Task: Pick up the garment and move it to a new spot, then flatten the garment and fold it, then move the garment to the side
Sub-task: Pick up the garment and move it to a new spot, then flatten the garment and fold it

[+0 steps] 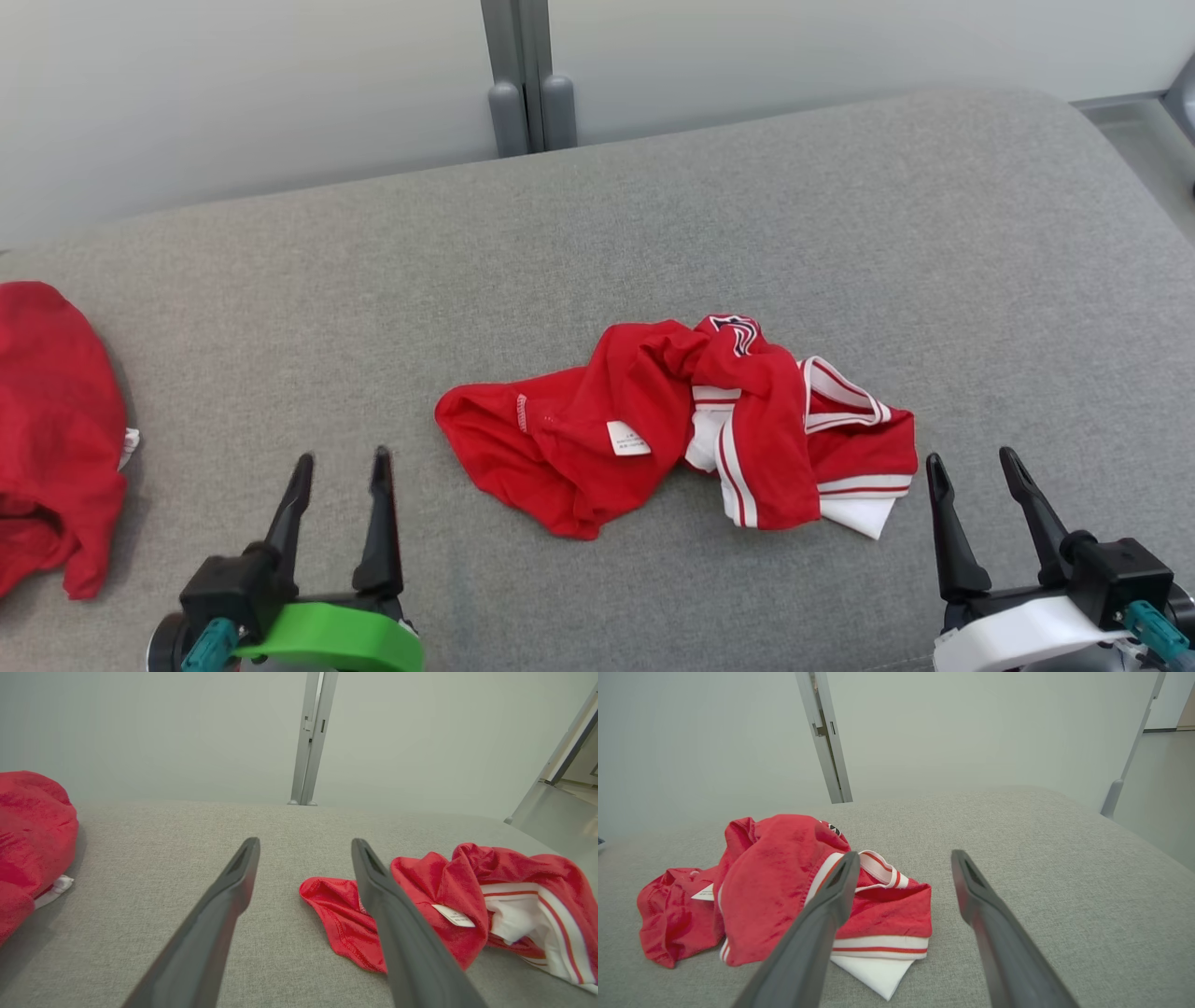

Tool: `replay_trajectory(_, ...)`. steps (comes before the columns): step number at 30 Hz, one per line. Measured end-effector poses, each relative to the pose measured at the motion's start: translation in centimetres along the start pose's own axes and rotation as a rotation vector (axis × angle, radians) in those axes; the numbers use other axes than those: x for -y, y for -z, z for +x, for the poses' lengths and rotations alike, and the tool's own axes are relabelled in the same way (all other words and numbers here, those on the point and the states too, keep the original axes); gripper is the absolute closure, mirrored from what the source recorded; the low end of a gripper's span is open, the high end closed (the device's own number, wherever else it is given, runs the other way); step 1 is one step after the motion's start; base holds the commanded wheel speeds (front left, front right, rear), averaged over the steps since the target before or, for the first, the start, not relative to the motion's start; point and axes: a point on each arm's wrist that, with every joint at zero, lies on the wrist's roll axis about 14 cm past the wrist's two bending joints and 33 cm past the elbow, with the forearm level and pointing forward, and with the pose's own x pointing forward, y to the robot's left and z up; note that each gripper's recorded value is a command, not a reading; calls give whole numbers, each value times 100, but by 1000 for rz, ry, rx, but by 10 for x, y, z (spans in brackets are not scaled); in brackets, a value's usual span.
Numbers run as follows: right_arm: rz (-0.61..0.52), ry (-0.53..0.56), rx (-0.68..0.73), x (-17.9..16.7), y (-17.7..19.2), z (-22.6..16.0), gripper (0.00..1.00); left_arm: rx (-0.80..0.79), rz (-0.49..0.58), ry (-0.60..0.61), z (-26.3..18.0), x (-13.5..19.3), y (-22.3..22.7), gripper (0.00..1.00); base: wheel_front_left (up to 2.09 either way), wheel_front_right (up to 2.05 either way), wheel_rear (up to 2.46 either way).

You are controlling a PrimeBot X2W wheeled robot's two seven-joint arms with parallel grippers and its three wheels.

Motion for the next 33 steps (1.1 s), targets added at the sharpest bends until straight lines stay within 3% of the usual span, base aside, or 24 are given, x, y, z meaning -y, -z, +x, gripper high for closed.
replay_trajectory(15,2,-9,32,-6,-9,-14,0,2,105,-74,-47,-16,13,0,0,0,0)
replay_trajectory(33,7,-43,22,-18,-5,-13,0,-46,88,-32,-58,-14,29,0,0,0,0)
